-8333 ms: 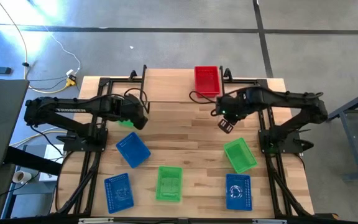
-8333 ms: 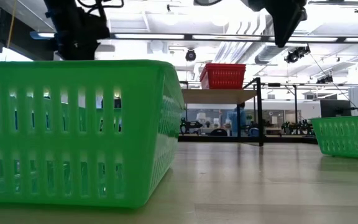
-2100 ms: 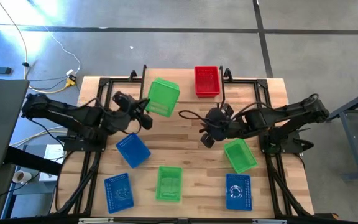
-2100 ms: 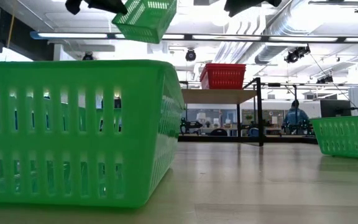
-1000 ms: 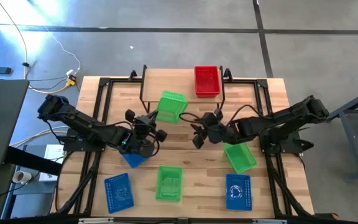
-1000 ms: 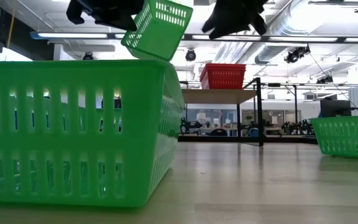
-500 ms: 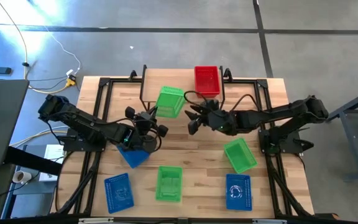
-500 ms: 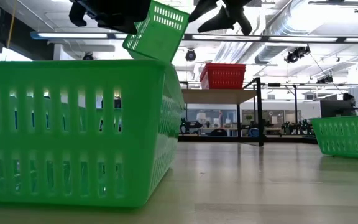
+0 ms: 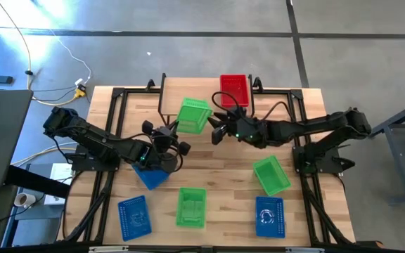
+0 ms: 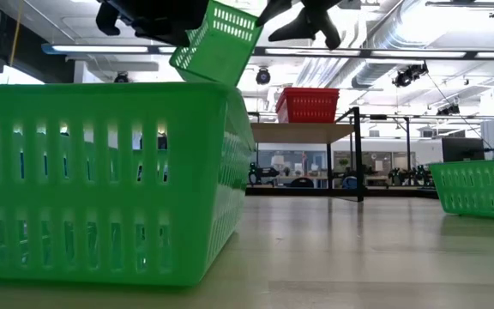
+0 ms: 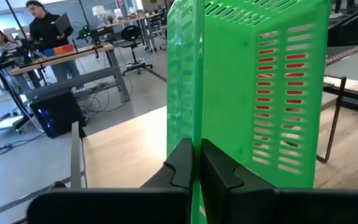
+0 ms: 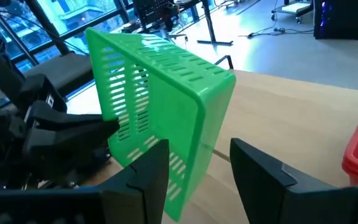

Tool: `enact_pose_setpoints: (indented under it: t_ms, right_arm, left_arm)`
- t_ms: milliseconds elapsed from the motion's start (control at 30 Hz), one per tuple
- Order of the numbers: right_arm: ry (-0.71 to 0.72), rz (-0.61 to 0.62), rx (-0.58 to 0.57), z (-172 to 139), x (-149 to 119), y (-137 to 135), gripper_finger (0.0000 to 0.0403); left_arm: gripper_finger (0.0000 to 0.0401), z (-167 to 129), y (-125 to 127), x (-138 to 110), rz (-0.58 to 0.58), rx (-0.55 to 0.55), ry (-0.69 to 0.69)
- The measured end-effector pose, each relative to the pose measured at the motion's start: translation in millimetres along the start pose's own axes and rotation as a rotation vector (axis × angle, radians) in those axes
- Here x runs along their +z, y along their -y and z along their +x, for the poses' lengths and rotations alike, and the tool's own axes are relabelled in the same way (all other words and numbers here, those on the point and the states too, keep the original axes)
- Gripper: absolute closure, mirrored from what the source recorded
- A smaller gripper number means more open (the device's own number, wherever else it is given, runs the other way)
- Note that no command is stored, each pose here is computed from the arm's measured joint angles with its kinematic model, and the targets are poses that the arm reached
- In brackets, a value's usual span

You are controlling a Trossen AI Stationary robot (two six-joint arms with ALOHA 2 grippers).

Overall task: Stack baskets on shelf by color
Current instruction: Stack the top left green basket on the top of the right green basket

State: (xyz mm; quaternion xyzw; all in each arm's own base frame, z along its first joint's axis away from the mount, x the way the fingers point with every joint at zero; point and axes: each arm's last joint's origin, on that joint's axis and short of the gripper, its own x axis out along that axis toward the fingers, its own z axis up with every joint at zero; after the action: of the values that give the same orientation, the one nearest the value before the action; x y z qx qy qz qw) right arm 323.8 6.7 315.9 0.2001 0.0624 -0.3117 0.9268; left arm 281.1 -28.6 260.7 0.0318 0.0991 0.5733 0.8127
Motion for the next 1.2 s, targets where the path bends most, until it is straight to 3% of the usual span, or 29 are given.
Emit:
enact_pose_setpoints:
  t_ms: [433, 533, 767, 1000, 1200]
  right_arm:
    - [-0.004, -0.02, -0.007, 17.4, -13.2, -2.8, 0.0249]
    - [-0.001, -0.02, -0.011, 19.0, -14.2, -2.8, 0.0275]
    - [-0.001, -0.021, -0.025, 24.3, -13.4, 1.7, 0.0392]
    - [-0.013, -0.011, -0.036, 31.3, -15.2, 6.0, 0.0399]
    - [-0.011, -0.02, -0.038, 31.4, -15.1, 6.1, 0.0401]
  left_arm:
    - [0.0401, -0.3, 7.3, 13.7, 0.04, -0.019, 0.033]
    - [0.0401, -0.3, 7.3, 13.7, 0.04, -0.019, 0.033]
    - [0.0401, -0.3, 7.4, 13.7, 0.04, -0.021, 0.032]
    - [0.0395, -0.2, 8.0, 13.4, 0.043, -0.044, 0.023]
    - [0.0363, 1.6, 8.0, 13.4, 0.049, -0.059, 0.014]
